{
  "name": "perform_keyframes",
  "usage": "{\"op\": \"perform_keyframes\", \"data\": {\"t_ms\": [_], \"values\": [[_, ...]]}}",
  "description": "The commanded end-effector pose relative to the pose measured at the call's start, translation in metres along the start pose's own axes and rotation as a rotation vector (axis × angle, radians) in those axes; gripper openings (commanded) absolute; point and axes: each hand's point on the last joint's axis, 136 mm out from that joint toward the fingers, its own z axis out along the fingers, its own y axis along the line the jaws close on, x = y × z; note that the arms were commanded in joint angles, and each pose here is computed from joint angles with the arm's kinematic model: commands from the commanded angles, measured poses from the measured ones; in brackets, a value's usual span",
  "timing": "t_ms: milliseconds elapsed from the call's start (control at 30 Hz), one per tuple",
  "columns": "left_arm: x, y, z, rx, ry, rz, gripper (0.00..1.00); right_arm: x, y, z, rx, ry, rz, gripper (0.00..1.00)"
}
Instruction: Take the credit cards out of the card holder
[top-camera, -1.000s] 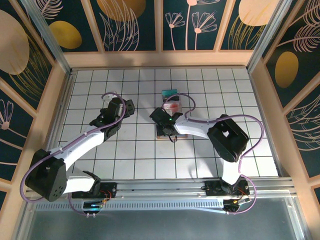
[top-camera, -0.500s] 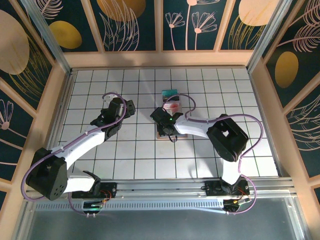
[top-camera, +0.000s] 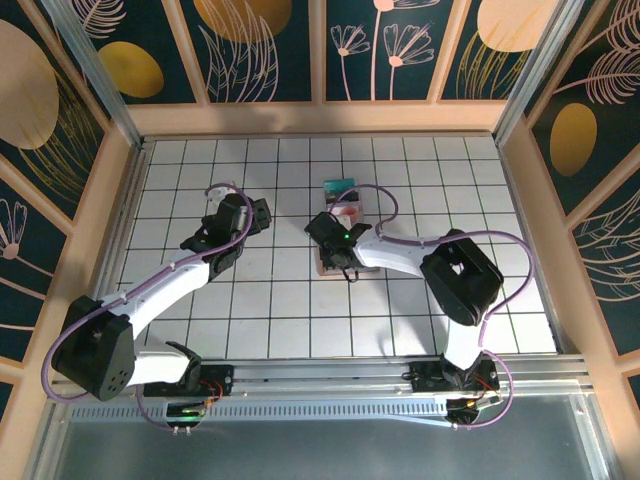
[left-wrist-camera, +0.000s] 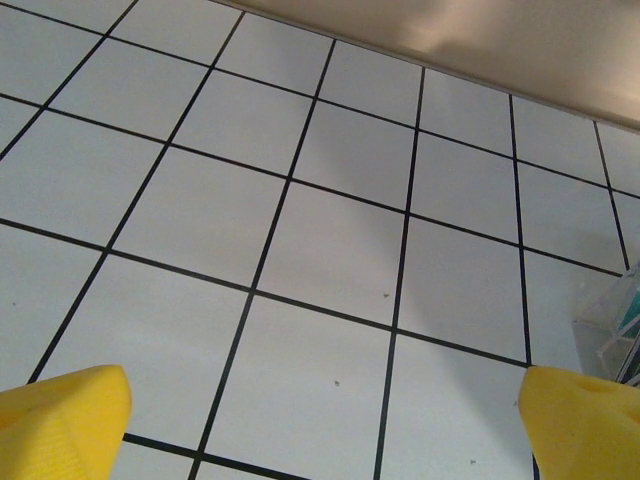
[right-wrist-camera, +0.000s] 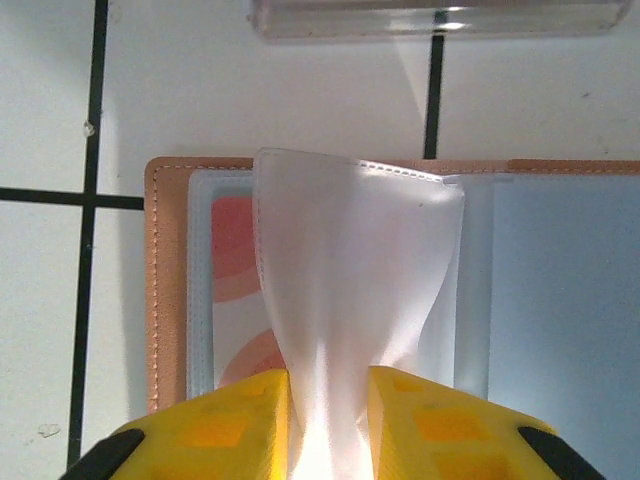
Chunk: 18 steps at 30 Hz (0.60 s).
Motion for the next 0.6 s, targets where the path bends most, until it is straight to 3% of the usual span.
{"op": "perform_keyframes", "data": {"t_ms": [0, 567], "values": [[-0.022, -0.01, -0.008, 0.034, -0.049, -0.012, 0.99, -0.006, -0.019, -0.01, 0.055, -0.031, 0.035, 0.29], [-0.025, -0.015, -0.008, 0.05, -0.044, 0.011, 0.99, -0.008, -0.059, -0.015, 0.099, -0.049, 0.122, 0.32]]}}
